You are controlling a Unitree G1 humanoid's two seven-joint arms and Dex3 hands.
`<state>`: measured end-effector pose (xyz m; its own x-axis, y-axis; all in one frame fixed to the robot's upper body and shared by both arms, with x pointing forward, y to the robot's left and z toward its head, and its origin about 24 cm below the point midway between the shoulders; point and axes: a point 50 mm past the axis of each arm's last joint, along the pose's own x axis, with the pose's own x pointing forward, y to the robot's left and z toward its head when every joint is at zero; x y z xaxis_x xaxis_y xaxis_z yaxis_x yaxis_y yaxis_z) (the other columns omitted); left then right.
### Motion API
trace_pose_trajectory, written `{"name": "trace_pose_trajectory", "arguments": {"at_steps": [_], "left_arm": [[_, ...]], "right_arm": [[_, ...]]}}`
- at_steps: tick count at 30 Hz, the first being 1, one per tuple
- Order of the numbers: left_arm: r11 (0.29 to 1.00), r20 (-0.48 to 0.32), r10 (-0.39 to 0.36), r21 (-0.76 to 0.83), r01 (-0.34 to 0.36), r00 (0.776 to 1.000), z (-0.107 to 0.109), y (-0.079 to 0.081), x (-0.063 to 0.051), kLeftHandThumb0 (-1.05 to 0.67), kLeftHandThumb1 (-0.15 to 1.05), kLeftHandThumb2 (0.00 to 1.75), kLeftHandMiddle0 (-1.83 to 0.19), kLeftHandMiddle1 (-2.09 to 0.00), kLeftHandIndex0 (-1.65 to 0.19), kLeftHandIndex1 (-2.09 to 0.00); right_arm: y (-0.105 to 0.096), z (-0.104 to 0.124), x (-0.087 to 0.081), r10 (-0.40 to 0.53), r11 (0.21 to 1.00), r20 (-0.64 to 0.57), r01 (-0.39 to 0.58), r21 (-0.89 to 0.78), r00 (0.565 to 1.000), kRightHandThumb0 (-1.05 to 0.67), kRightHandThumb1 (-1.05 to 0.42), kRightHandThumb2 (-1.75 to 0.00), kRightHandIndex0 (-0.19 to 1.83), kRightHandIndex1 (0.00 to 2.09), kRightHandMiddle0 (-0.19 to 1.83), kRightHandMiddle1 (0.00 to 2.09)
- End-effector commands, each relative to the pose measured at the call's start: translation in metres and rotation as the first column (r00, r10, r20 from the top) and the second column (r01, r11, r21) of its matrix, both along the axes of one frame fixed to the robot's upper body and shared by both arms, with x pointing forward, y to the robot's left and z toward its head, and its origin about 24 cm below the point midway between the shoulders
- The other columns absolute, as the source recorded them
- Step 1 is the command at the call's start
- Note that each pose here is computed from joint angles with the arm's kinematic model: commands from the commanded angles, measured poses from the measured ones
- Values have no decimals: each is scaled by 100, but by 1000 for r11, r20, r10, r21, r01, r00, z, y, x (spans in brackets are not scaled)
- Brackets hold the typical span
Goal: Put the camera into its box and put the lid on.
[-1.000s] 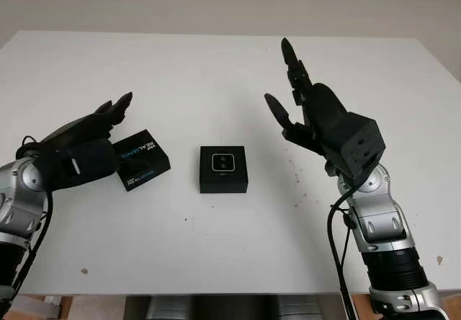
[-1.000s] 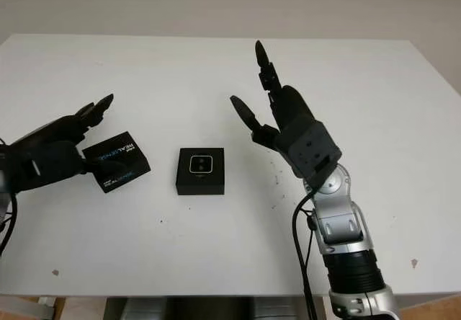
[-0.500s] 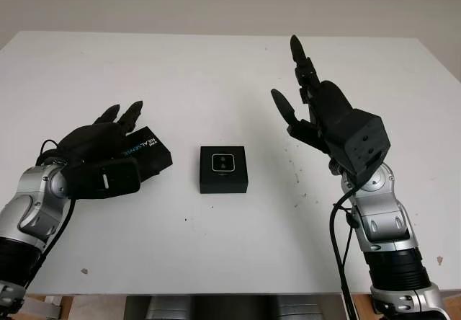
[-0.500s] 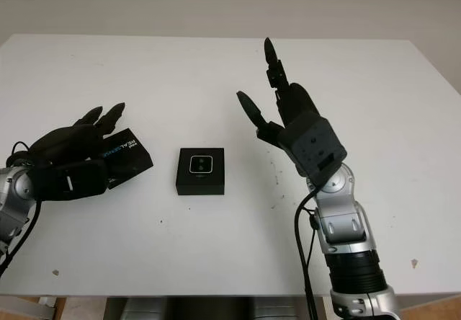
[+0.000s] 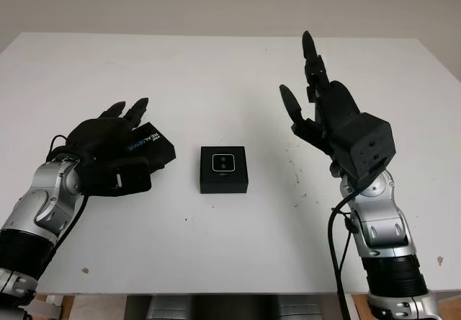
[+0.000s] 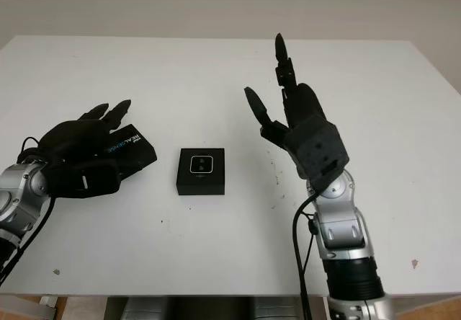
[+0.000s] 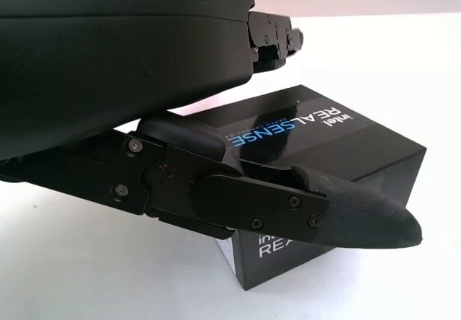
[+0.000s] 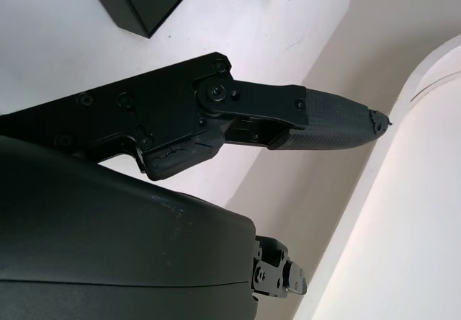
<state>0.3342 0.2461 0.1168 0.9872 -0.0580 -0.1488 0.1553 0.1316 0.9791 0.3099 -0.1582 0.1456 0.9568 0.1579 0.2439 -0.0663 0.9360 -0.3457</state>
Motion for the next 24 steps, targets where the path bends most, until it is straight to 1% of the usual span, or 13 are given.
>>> {"name": "trace_pose_trajectory", "arguments": {"at_steps": [1,2,3,4,5,9,10,11,12,14,18,20,24], "left_arm": [[1000,-53,-6,2,6,999,-16,-2,-4,-82,94,4,-27,-17,-11,-14],[1000,-56,-7,6,8,998,-16,-3,-4,-79,92,5,-18,-98,-16,-14],[1000,-57,-8,9,8,998,-16,-3,-3,-75,90,5,-17,-164,-22,-15],[1000,-58,-7,12,8,998,-16,-4,-4,-73,89,5,-18,-186,-25,-16],[1000,-58,-7,13,8,998,-16,-4,-4,-70,89,5,-20,-197,-30,-18],[999,-68,-11,35,13,998,-17,-4,-4,-65,89,5,-1,-200,-41,-30],[999,-67,-20,39,22,998,-17,-4,-4,-63,90,5,-4,-182,-31,-66],[999,-67,-26,42,29,997,-17,-4,-4,-61,90,5,-15,-151,-27,-83],[998,-70,-29,47,32,997,-17,-4,-4,-60,90,5,-21,-133,-26,-91],[998,-73,-30,51,34,997,-17,-5,-3,-54,90,5,-29,-125,-30,-95],[994,-67,-47,99,53,997,-17,-7,-3,-39,87,5,-27,-149,-38,-96],[990,-75,-41,134,51,996,-16,-7,-3,-33,86,5,-22,-172,-38,-103],[982,-79,-26,185,40,997,-16,-10,-3,-18,87,6,-19,-169,-32,-127]], "right_arm": [[-3,1,-4,-15,1000,-1,15,15,1000,-85,-105,-59,-19,0,-19,0],[-5,0,-4,-21,1000,-14,21,23,1000,-86,-105,-59,-19,0,-19,0],[-6,0,-5,-25,999,-25,26,36,999,-87,-105,-57,-19,0,-19,0],[-7,-1,-6,-28,999,-32,30,44,999,-87,-105,-56,-19,0,-19,0],[-8,-1,-7,-29,998,-35,31,48,999,-86,-105,-56,-19,0,-19,0],[-12,-1,-9,-51,998,-23,51,38,998,-84,-105,-56,-19,0,-19,0],[-13,-1,-10,-50,997,-25,52,50,998,-82,-105,-56,-19,0,-19,0],[-14,0,-10,-50,997,-26,52,58,998,-81,-105,-56,-19,0,-19,0],[-14,0,-10,-52,997,-22,54,58,998,-81,-105,-55,-19,0,-19,0],[-16,0,-11,-55,997,-12,56,54,998,-80,-105,-55,-19,0,-19,0],[-17,1,-10,-49,997,-3,49,67,999,-79,-105,-55,-19,0,-19,0],[-18,1,-10,-52,996,-1,52,70,999,-79,-105,-55,-19,0,-19,0],[-18,2,-11,-43,994,2,42,97,999,-81,-105,-54,-19,0,-19,0]]}}
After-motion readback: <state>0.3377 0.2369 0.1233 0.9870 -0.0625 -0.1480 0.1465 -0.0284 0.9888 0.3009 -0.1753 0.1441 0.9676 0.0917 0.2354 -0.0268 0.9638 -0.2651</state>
